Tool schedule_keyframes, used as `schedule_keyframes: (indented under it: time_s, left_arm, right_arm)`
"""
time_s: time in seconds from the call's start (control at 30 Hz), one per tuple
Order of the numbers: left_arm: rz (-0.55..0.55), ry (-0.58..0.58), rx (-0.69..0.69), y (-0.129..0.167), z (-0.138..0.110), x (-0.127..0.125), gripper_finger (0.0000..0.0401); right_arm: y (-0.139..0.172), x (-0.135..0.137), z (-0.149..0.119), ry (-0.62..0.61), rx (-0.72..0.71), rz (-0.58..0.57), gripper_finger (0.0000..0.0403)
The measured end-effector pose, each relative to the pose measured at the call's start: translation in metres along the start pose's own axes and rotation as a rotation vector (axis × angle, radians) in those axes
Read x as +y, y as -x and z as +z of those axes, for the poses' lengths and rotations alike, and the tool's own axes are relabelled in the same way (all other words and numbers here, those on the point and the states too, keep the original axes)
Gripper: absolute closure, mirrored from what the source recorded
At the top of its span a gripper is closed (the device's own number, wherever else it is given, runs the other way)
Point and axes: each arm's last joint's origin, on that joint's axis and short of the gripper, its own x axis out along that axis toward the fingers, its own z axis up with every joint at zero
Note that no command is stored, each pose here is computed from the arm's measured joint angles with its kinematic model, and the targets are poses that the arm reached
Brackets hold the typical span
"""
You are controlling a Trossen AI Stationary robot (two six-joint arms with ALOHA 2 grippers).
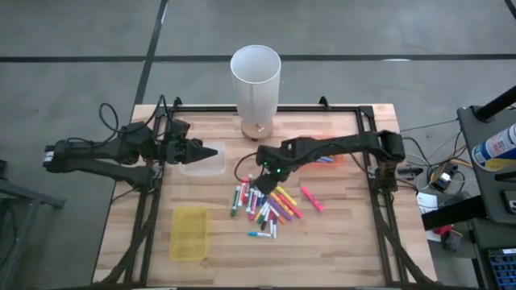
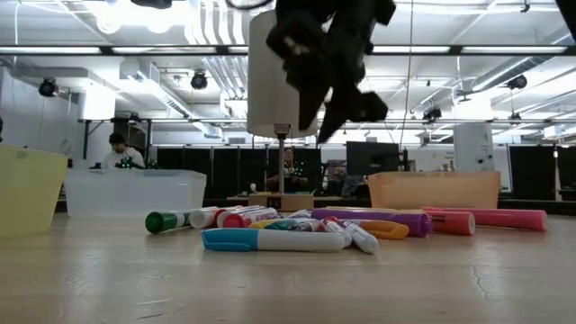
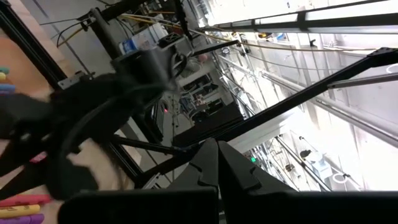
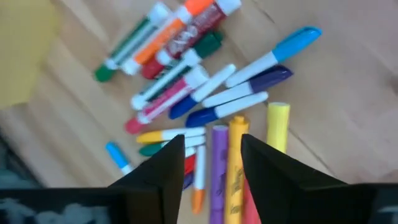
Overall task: Pick & Place Markers
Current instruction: Put the light yellow highlighter pen into the orange bin
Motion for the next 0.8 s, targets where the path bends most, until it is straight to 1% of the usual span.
schedule_keyframes:
  time_s: [0.13,0.3,0.47,0.63,0.8]
  left_arm:
    - [0.000,0.000,0.000,0.000,0.000,0.000,0.0401]
    - [0.000,0.002,0.000,0.000,0.000,0.000,0.0401]
    - [0.000,0.015,0.000,0.000,0.000,0.000,0.0401]
    - [0.000,0.015,0.000,0.000,0.000,0.000,0.0401]
    - [0.003,0.017,0.001,-0.001,0.000,0.000,0.0401]
  right_arm:
    - [-0.027,-0.003,0.001,-0.006,0.052,-0.045,0.0247]
    - [-0.043,-0.006,0.000,-0.036,0.105,-0.066,0.0262]
    - [-0.046,-0.007,-0.001,-0.018,0.103,-0.086,0.0274]
    - [-0.043,-0.011,0.001,0.015,0.025,-0.175,0.0282]
    - [-0.052,-0.013,0.001,0.031,0.042,-0.190,0.0287]
